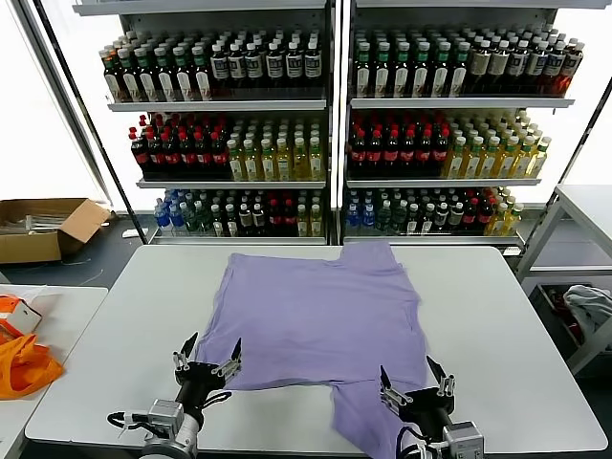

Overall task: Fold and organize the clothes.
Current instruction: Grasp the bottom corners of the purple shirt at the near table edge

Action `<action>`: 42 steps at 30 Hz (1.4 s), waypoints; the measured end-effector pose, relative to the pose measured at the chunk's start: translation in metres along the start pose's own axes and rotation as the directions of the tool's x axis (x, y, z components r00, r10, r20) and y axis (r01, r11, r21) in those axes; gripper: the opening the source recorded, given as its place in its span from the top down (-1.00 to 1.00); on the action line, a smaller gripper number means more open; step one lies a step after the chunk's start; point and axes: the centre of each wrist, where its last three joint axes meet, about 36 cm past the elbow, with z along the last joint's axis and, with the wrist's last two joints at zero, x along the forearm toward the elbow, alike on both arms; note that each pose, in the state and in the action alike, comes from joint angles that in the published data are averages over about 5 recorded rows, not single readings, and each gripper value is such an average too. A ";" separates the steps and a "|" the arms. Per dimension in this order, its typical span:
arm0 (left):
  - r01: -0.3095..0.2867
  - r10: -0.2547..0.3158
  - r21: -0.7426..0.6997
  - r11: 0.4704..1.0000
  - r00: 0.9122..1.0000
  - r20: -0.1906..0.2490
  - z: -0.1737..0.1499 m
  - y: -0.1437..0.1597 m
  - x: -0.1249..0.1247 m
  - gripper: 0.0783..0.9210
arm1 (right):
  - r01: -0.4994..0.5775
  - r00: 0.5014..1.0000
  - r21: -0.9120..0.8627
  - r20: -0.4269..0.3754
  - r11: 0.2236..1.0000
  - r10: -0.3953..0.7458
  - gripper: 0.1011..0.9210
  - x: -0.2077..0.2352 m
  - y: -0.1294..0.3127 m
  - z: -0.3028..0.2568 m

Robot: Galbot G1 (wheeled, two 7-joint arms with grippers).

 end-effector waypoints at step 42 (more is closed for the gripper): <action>0.047 -0.034 0.061 0.997 0.978 -0.206 0.039 0.035 -0.009 -0.77 | 0.038 0.968 -0.085 -0.244 0.996 -0.058 -0.76 0.001 0.012 0.041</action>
